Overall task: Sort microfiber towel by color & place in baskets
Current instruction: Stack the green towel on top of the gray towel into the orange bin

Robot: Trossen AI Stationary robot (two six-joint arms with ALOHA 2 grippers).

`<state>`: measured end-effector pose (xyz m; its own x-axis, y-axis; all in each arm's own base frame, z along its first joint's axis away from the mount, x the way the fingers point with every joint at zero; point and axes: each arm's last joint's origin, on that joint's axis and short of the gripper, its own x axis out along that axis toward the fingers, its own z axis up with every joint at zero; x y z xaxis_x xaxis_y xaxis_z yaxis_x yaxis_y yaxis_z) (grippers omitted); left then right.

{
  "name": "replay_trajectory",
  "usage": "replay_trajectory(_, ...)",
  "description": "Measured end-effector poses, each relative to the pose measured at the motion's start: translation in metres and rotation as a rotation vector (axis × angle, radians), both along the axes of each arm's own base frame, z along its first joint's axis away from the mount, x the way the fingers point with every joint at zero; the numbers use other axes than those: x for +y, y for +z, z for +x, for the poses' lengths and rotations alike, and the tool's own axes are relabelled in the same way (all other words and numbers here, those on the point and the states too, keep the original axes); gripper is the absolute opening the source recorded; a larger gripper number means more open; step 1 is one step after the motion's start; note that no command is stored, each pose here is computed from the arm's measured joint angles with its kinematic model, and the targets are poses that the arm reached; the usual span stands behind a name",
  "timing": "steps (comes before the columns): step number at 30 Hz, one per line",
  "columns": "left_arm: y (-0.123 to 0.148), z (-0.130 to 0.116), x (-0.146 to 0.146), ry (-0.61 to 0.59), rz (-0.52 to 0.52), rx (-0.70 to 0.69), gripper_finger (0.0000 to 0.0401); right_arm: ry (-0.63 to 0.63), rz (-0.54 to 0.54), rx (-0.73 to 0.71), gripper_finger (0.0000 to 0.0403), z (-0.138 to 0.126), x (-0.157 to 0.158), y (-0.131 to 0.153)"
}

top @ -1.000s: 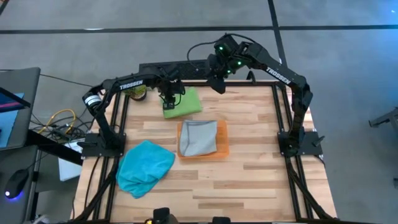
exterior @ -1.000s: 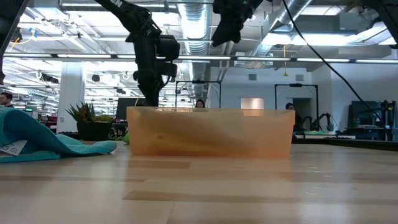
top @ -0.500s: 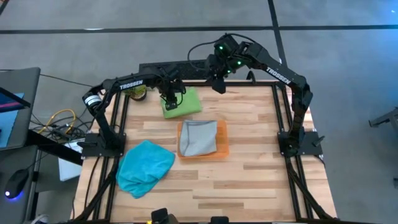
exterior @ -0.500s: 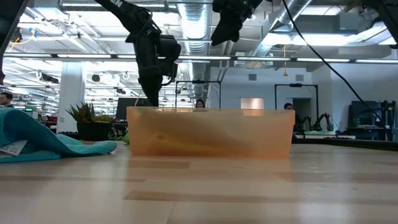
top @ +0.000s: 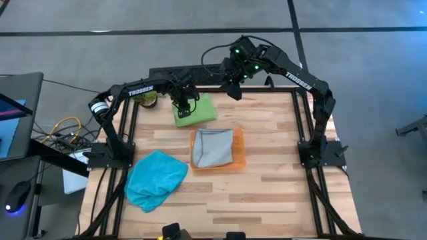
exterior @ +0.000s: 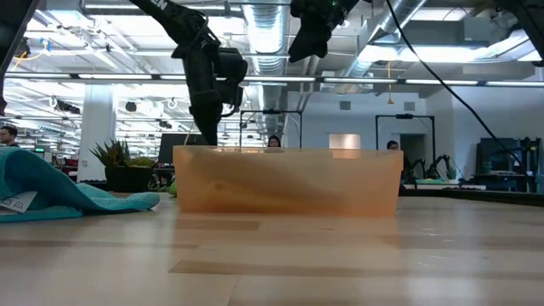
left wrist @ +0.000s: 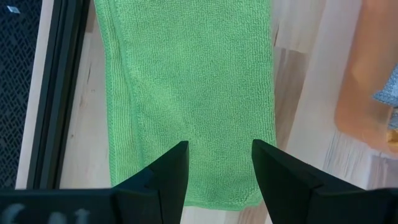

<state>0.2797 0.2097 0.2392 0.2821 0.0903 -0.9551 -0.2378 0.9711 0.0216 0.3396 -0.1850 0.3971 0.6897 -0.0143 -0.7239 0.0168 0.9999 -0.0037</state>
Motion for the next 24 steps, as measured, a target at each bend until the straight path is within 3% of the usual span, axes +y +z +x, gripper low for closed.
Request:
replay_trajectory(9,0.000,-0.002,0.002,0.028,0.004,0.012,0.0169,0.000,0.000,0.000,0.0182,0.000,0.000,0.000)
replay_trajectory(18,0.001,-0.006,0.011,0.100,-0.071,-0.072,0.0171,-0.001,0.001,0.000,0.0182,0.000,0.000,0.000)
replay_trajectory(21,0.002,-0.004,0.013,0.096,-0.047,-0.085,0.0192,-0.001,0.001,0.001,0.0182,0.000,0.000,0.000)
replay_trajectory(24,0.002,-0.003,0.014,0.087,-0.028,-0.096,0.0241,-0.001,0.001,0.000,0.0182,0.000,0.000,0.000)
